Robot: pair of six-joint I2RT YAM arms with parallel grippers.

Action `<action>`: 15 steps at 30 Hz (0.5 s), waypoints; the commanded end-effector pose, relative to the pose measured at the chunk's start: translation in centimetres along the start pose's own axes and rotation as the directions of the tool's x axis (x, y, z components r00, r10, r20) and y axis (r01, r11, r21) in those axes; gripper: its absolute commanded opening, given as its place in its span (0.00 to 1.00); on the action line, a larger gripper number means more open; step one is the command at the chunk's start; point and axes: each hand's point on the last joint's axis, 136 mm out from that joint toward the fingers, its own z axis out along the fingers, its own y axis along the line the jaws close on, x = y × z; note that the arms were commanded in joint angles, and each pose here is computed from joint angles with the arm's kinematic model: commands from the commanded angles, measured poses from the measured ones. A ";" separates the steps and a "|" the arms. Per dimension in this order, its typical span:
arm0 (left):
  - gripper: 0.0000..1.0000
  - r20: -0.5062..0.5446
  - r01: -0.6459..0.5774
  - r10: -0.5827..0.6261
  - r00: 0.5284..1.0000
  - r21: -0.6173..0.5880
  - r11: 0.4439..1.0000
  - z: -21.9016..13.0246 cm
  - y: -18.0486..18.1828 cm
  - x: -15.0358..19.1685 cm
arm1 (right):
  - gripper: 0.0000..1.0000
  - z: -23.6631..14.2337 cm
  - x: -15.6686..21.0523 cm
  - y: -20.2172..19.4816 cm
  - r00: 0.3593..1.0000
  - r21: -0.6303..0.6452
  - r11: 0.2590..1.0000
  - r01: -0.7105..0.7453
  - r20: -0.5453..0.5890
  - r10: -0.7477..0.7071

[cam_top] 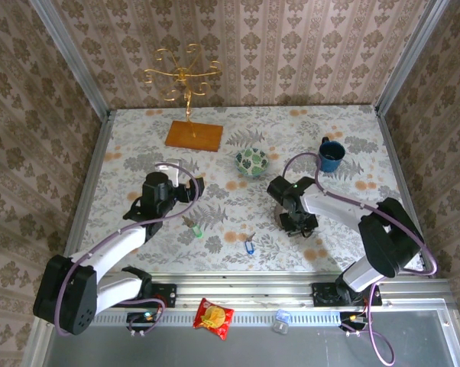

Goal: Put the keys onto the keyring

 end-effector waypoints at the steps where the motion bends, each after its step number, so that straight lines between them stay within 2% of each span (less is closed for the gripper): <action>1: 0.94 0.031 -0.008 0.007 0.999 0.026 1.000 0.1 -1.3 -0.9 | 0.28 -0.1 -0.3 -0.9 1.000 0.079 0.997 0.012 -0.012 -0.011; 7: 0.94 0.033 -0.013 0.012 0.999 0.026 1.000 0.1 -1.4 -0.9 | 0.26 0.6 -0.5 -0.7 0.999 0.096 0.995 0.032 -0.038 -0.028; 8: 0.94 0.034 -0.015 0.014 0.999 0.028 0.999 0.1 -1.5 -1.0 | 0.23 0.6 -0.6 -0.8 0.999 0.102 0.994 0.033 -0.040 -0.029; 15: 0.94 0.034 -0.020 0.019 0.999 0.026 0.999 -0.1 -1.5 -1.0 | 0.15 1.1 -0.6 -1.2 0.998 0.138 0.989 0.043 -0.059 -0.035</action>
